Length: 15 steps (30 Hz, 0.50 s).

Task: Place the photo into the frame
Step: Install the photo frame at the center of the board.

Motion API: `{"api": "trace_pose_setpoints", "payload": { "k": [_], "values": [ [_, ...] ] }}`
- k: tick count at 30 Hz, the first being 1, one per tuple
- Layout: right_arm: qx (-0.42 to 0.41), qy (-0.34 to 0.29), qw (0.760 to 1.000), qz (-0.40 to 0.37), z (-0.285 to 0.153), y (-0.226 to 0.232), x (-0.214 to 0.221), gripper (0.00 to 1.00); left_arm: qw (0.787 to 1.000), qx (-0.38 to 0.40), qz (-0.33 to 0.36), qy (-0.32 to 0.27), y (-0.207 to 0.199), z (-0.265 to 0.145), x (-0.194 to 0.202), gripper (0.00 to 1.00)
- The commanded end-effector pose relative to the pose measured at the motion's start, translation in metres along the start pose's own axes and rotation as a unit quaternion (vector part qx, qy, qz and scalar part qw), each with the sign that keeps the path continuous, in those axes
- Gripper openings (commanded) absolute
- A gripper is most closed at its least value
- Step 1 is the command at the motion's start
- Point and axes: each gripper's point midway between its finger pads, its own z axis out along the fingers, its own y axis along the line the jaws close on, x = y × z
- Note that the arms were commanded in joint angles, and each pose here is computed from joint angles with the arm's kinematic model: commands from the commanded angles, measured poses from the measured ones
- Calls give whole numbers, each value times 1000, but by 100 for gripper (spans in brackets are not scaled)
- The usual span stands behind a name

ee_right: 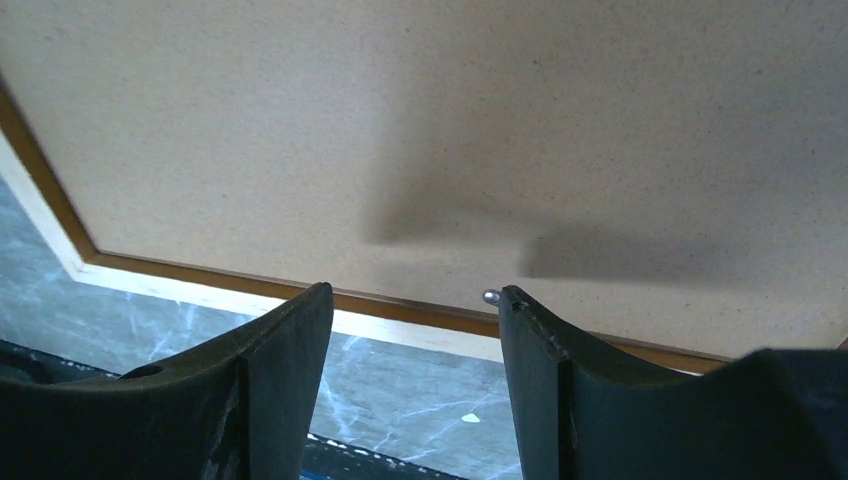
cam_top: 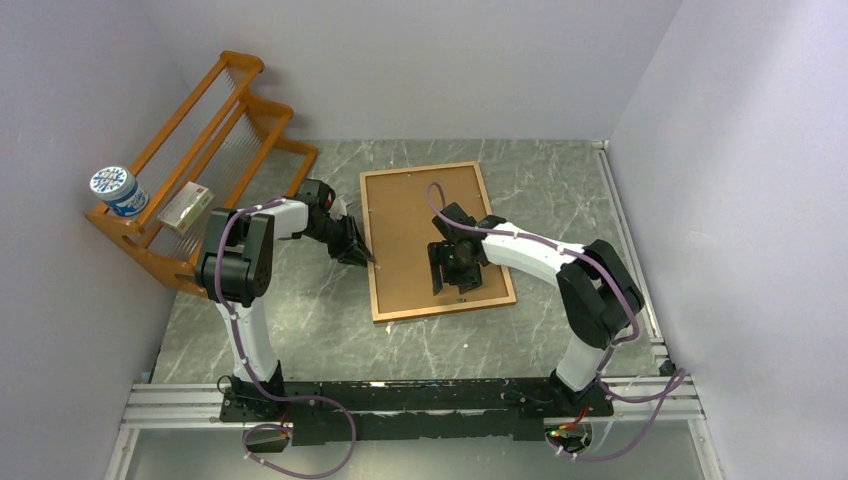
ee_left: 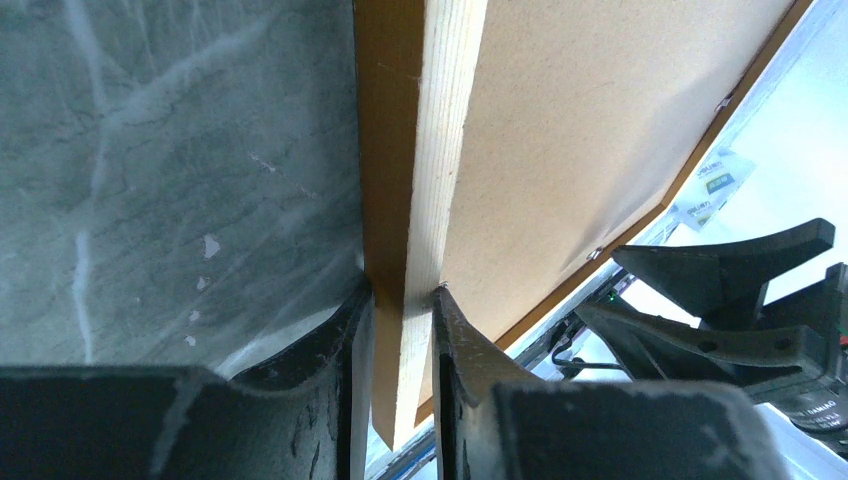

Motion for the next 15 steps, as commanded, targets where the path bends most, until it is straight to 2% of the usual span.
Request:
{"api": "trace_pose_setpoints", "payload": {
  "k": [1, 15],
  "values": [
    [10, 11, 1000, -6, 4, -7, 8, 65, 1000, -17, -2, 17, 8, 11, 10, 23],
    [2, 36, 999, -3, 10, -9, 23, 64, 1000, -17, -3, 19, 9, 13, 10, 23]
  ]
}}
